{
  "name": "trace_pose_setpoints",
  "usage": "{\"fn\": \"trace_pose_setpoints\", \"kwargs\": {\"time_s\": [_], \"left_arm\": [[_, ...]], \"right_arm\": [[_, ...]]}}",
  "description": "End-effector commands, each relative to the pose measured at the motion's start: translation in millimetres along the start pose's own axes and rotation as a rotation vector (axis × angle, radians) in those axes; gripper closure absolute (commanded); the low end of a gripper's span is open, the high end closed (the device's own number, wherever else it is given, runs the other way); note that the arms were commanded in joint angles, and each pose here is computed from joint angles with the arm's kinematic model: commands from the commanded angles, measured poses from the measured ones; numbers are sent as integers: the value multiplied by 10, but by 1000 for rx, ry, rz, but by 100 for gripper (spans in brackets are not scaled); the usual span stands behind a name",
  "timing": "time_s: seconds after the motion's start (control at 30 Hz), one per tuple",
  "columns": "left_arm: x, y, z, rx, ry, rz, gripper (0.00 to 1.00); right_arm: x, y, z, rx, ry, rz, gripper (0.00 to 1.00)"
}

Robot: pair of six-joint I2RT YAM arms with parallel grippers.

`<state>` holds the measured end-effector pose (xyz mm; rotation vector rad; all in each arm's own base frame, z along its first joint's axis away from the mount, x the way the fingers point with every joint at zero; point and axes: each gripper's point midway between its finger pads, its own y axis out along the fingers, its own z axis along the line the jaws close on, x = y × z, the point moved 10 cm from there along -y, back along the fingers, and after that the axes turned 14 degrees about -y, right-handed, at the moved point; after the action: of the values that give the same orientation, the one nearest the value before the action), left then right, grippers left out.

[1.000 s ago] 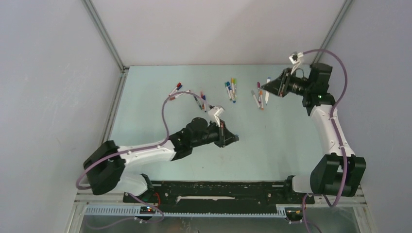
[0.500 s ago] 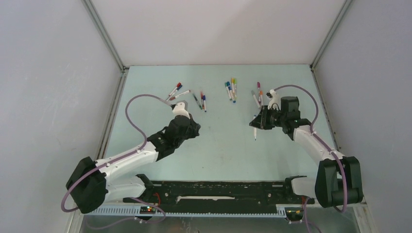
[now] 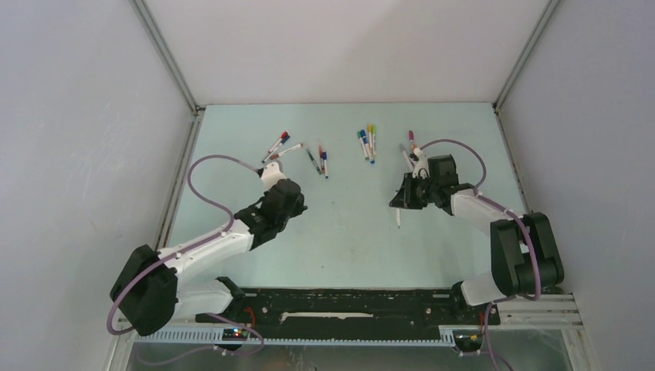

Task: Open the pen caps
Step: Place the pen cap at the center of the board.

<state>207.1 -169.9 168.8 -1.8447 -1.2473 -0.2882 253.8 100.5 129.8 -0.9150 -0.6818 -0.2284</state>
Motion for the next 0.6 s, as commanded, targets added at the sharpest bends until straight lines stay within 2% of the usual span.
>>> {"fn": "trace_pose_setpoints", "kwargs": {"time_s": [0.0,0.43,0.57], "left_arm": [[114,91,-10,108,14,-36,100],[36,427,229,308,90,57,100],[-5,484,299,333,95,90,99]], "right_arm": [[185,83,-23,-73,-21,-10,99],[137,250,-158,-173,-1,98,96],[141,284,-187,-192,5,118,90]]}}
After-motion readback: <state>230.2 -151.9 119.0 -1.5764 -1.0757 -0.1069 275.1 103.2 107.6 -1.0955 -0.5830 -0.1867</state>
